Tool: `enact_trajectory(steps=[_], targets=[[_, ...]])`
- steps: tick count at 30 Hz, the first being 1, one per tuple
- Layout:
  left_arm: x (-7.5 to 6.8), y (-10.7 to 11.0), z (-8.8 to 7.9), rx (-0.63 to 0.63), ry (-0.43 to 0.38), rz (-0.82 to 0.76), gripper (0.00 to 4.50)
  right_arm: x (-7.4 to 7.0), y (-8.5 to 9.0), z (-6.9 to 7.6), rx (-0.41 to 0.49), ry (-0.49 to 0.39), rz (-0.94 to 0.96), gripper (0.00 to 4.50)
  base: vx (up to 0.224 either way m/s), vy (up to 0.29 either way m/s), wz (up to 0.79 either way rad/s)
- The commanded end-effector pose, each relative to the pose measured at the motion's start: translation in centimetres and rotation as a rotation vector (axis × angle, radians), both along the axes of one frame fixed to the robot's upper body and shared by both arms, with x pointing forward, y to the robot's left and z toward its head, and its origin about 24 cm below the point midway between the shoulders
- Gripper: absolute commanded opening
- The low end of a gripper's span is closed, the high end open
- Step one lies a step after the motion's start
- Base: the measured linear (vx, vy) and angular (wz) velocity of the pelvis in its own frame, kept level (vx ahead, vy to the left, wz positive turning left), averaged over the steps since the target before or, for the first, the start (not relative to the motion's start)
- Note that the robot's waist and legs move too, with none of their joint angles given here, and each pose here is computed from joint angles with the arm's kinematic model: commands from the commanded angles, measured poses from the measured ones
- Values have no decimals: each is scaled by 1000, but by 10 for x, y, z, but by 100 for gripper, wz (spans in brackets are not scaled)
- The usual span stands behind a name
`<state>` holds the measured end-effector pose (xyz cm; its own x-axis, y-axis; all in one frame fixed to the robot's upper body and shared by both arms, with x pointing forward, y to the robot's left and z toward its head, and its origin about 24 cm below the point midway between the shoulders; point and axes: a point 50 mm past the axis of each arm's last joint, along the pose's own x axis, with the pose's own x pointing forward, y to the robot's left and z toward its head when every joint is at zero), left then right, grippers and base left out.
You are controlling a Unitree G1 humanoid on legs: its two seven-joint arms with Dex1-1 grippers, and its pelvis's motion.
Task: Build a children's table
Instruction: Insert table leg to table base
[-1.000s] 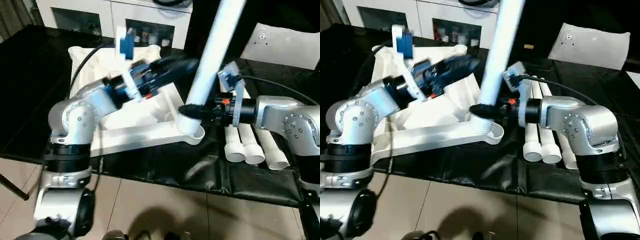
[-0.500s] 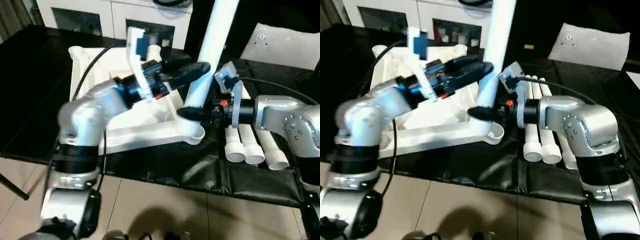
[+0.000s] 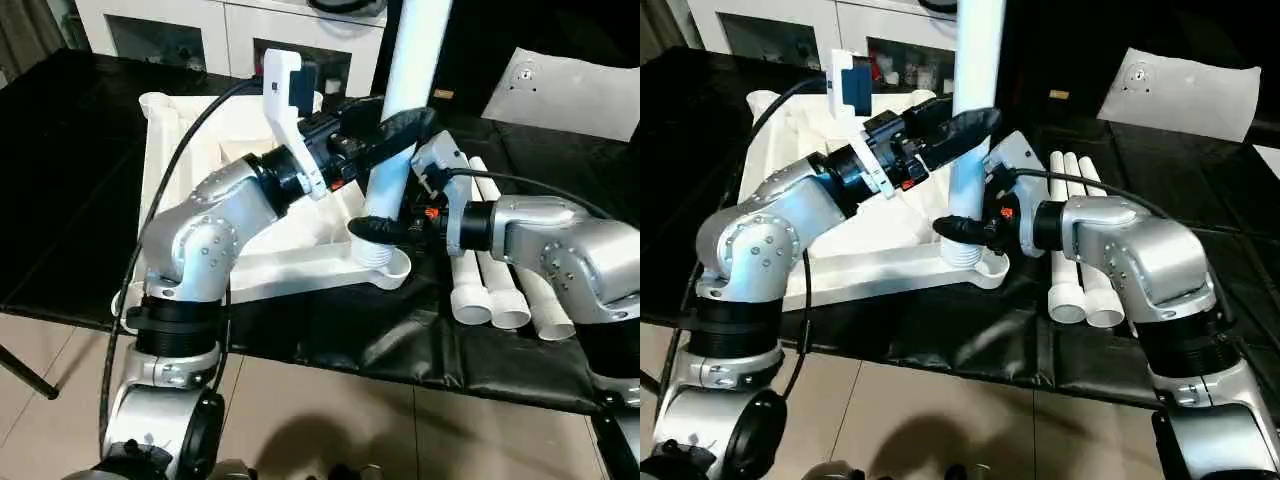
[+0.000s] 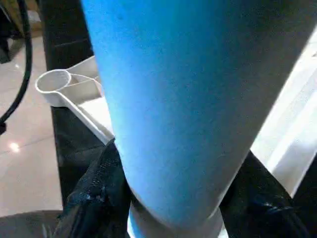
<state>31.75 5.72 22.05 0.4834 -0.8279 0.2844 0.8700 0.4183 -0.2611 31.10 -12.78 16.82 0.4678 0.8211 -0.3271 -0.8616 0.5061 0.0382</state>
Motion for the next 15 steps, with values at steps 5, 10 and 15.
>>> enact_trajectory(steps=[5, 10, 15], targets=[[-1, -3, 2, 1, 2, 68, 390, 0, 1, -4, -16, -33, -16, 196, 0, 0, 0], [2, -2, 0, 48, -25, 131, 390, 2, 2, -1, 20, -35, -27, 196, 0, 0, 0], [5, -1, -2, 99, -50, 201, 390, 3, 2, 0, 32, -37, -29, 196, 0, 0, 0]])
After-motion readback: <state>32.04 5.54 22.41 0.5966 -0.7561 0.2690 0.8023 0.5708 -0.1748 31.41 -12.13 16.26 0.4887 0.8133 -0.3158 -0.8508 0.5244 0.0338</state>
